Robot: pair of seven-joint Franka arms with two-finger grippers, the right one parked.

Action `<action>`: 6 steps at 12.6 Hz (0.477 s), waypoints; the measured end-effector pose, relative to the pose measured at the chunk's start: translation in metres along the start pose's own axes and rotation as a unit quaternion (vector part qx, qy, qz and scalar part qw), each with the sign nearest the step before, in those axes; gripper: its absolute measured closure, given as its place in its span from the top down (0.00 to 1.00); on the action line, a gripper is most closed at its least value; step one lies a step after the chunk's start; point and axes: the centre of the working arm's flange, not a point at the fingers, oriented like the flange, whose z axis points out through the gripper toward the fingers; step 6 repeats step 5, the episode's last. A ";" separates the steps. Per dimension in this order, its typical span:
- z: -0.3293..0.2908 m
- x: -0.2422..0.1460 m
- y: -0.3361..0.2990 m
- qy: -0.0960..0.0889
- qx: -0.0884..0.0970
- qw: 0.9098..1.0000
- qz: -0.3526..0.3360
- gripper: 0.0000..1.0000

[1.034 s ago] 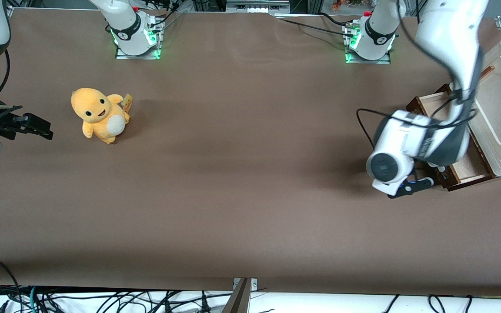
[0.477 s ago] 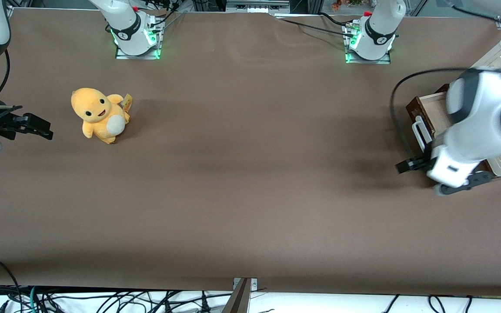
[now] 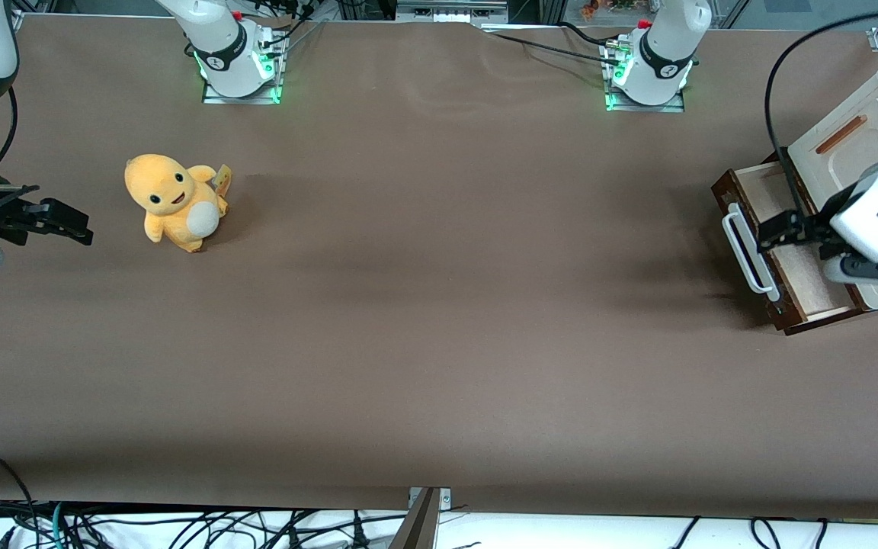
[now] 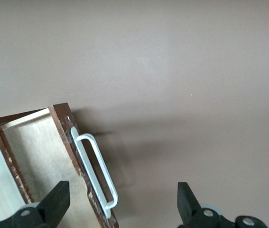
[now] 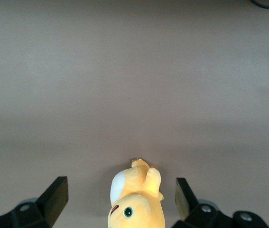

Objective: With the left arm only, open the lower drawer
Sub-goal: 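Release the handle and raise the left gripper away from the drawer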

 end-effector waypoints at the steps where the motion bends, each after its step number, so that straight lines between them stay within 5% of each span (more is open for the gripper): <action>1: -0.006 -0.008 -0.001 -0.010 -0.001 1.000 0.004 1.00; 6: -0.015 -0.028 -0.001 -0.037 -0.004 0.999 0.006 1.00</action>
